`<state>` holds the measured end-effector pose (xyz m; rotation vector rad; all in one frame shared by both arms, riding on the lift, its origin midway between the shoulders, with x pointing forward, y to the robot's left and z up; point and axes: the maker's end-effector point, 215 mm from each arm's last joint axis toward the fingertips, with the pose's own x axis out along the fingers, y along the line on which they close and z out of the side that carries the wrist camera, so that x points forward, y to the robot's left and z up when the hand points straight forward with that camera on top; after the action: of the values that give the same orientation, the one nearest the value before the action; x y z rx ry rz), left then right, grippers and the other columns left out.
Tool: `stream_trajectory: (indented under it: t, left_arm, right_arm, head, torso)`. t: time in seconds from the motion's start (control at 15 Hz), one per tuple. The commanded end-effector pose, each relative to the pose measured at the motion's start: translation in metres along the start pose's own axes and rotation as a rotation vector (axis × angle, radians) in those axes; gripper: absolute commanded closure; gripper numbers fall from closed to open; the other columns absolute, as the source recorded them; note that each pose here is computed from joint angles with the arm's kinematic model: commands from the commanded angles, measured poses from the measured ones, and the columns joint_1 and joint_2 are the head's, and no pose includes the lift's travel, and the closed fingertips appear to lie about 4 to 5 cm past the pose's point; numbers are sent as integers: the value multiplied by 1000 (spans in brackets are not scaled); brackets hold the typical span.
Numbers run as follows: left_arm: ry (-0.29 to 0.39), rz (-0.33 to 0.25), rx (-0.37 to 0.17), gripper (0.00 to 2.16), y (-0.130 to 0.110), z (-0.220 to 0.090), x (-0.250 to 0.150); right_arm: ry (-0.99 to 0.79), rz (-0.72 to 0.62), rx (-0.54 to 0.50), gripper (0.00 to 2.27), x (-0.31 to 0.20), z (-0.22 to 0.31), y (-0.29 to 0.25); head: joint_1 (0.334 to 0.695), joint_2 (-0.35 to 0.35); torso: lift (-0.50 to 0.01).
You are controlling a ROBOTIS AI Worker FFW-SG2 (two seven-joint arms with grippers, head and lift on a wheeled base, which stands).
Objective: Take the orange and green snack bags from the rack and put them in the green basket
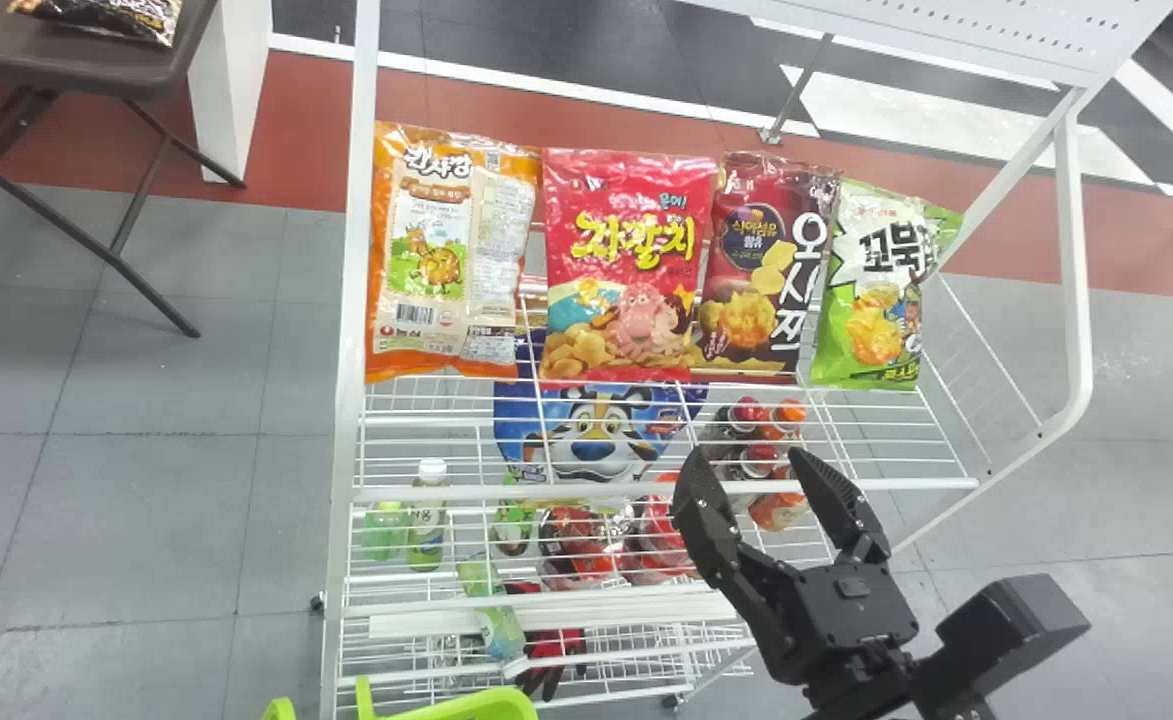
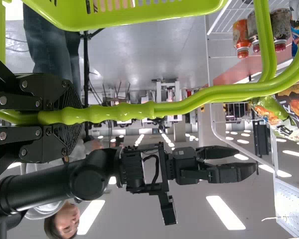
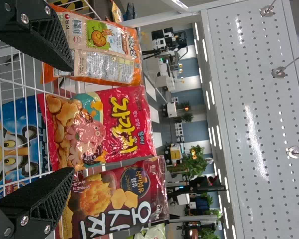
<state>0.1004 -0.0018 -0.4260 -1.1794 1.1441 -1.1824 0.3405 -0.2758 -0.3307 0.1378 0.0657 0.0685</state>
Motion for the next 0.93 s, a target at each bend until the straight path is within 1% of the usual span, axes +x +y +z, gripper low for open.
stream_trajectory:
  t: [0.0,0.27,0.53,0.67,0.87]
  left_arm:
    - [1,1,0,2148,0,0,0]
    - [-2,6,4,2148,5,-1,-1]
    - [5,0,1,2148,3,-3,1]
    - [15,5,5,2148,4,-4,3]
    - [30,10,-2,2148,7,-10,3]
  right_arm:
    - [-3,0,-2,97,0,1,0]
    - [0,23,-9,97,2,-6,8]
    - [-10,31,-7,97,7,-5,12]
    - [-10,60,-30,97,26,-7,30]
    - [68,69,-21,97,58,-25,45]
  head:
    - [695,-350]
    - [695,-350]
    - [695,-350]
    - [695,-350]
    - [695,-350]
  torso:
    - [0]
    - [0]
    - [0]
    - [0]
    - [0]
